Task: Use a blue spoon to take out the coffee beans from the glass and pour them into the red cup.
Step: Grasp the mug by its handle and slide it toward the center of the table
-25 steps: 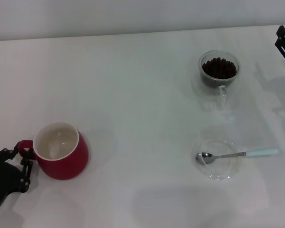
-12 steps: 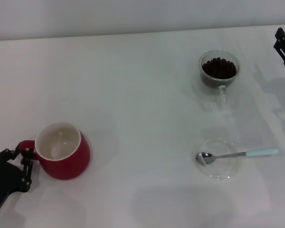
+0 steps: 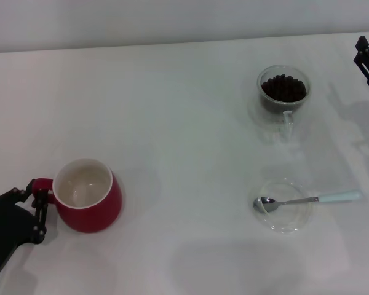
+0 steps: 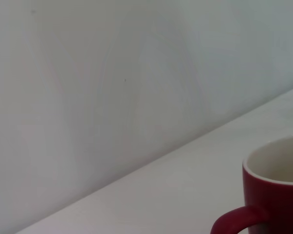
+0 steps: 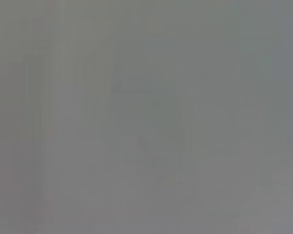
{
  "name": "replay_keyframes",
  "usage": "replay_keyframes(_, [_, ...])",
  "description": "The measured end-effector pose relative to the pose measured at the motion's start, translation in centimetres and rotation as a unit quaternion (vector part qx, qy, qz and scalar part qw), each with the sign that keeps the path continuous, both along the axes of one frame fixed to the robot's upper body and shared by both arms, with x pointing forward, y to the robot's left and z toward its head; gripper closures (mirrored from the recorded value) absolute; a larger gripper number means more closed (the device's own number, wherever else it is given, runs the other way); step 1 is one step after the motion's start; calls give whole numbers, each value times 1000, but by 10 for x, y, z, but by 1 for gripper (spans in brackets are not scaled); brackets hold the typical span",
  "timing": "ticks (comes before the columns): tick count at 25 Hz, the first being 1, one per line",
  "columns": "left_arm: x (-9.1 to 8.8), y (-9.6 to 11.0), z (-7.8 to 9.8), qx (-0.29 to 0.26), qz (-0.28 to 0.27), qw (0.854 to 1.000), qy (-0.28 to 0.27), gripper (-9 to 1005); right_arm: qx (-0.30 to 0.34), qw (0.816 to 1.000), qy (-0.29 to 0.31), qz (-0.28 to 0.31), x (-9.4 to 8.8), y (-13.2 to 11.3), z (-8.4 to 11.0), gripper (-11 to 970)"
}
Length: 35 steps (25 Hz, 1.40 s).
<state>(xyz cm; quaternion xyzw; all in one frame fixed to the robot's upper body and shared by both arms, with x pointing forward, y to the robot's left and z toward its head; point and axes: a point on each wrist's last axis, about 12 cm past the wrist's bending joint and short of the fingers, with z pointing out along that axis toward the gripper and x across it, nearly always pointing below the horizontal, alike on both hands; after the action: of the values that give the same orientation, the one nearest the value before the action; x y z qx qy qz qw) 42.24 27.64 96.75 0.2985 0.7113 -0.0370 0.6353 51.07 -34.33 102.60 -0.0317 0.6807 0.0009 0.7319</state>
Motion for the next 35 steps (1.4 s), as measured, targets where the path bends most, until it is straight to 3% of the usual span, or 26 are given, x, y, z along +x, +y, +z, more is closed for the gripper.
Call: replay_keyframes(35, [15,-25,0,-14,-14,1000,14,871,-1,1000,-14,6,4,3,4,135])
